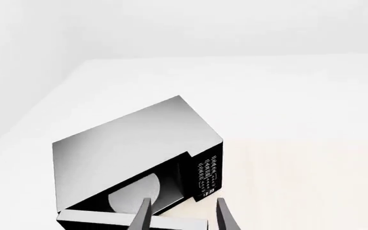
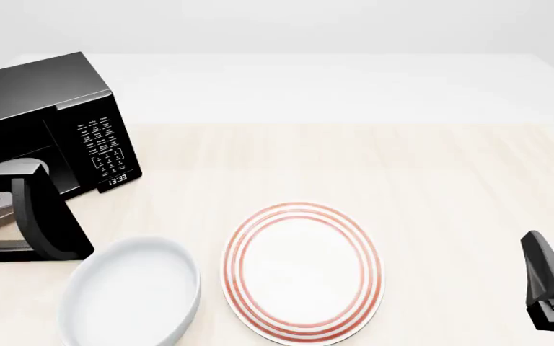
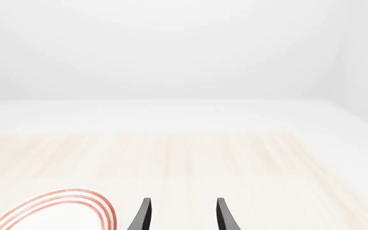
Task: Open the microwave.
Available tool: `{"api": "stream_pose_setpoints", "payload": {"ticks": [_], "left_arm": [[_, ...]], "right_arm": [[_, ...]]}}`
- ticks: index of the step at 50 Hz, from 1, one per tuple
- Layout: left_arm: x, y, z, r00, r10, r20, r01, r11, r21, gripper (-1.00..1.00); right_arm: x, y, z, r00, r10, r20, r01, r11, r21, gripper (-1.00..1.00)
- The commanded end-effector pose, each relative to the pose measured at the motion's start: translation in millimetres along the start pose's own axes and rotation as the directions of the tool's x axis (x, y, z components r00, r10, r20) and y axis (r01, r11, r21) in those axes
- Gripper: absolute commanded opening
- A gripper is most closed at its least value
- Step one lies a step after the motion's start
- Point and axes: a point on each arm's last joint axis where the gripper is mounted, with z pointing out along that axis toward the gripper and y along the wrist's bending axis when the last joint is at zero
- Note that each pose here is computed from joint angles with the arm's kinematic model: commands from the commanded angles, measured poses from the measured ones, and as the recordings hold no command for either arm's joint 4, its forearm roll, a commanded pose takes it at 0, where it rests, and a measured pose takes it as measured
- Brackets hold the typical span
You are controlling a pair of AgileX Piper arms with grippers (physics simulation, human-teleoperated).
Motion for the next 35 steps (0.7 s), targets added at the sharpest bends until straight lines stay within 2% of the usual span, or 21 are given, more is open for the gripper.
{"api": "stream_pose_setpoints", "payload": {"ticks": [1, 5, 14, 22, 27, 35], "left_arm": [[-9.2, 0.5, 11, 0.991, 0.042, -0.129, -0.04, 0.999, 0.02, 1.0], [-13.9, 0.2, 13, 0.987, 0.043, -0.155, -0.039, 0.999, 0.029, 1.0], [-1.0, -3.7, 35, 0.968, 0.017, -0.249, -0.006, 0.999, 0.048, 1.0], [1.1, -7.1, 50, 0.956, 0.001, -0.292, 0.017, 0.998, 0.061, 1.0], [9.3, -2.5, 57, 0.946, -0.014, -0.325, 0.025, 0.999, 0.032, 1.0], [10.7, 0.2, 62, 0.94, -0.033, -0.338, 0.04, 0.999, 0.014, 1.0]], "right_arm": [[0, 0, 0, 1.0, 0.0, 0.0, 0.0, 1.0, 0.0, 1.0], [0, 0, 0, 1.0, 0.0, 0.0, 0.0, 1.0, 0.0, 1.0], [0, 0, 0, 1.0, 0.0, 0.0, 0.0, 1.0, 0.0, 1.0], [0, 0, 0, 1.0, 0.0, 0.0, 0.0, 1.0, 0.0, 1.0], [0, 0, 0, 1.0, 0.0, 0.0, 0.0, 1.0, 0.001, 1.0], [0, 0, 0, 1.0, 0.0, 0.0, 0.0, 1.0, 0.0, 1.0]]}}
